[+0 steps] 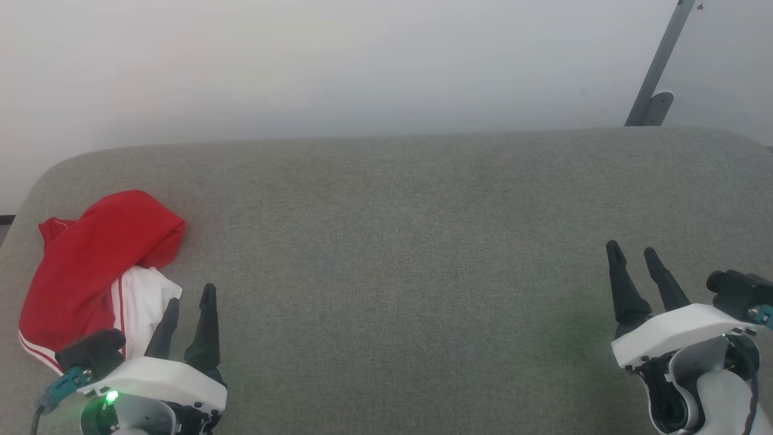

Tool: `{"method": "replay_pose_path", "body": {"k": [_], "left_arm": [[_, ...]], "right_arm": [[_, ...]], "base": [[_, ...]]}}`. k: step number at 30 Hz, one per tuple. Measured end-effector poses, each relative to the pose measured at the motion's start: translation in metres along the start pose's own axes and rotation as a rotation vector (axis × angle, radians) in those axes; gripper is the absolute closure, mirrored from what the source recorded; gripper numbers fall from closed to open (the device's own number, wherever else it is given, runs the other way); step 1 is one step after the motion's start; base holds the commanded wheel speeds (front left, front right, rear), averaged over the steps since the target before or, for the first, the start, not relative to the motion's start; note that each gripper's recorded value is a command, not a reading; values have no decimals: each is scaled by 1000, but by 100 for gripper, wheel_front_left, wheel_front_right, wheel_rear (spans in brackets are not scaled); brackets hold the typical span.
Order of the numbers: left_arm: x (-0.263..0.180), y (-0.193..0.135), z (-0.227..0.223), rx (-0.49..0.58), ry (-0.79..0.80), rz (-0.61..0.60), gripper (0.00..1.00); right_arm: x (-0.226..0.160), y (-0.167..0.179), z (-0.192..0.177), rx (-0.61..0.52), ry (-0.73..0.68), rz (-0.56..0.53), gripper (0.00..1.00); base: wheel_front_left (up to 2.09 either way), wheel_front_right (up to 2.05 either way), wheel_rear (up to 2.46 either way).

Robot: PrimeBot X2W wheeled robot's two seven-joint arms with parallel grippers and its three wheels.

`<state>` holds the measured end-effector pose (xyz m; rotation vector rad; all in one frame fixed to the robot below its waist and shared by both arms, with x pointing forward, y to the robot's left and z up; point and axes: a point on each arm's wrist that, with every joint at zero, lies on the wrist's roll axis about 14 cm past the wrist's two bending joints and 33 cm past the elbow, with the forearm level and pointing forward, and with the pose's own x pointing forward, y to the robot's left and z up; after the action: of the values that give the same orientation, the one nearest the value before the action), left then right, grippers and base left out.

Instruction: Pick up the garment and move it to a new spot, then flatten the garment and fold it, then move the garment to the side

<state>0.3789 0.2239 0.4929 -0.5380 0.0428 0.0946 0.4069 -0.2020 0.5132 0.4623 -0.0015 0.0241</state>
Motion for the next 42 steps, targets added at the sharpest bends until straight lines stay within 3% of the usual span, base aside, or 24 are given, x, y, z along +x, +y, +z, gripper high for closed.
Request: {"method": "replay_pose_path", "body": {"k": [23, 42], "left_arm": [[0, -4, 9, 268, -51, -30, 0], [-2, -5, 9, 417, -72, -66, 0]], "right_arm": [[5, 2, 7, -286, -32, 25, 0], [5, 1, 15, -387, -71, 22, 0]], "base": [[0, 0, 0], [0, 0, 0]]}}
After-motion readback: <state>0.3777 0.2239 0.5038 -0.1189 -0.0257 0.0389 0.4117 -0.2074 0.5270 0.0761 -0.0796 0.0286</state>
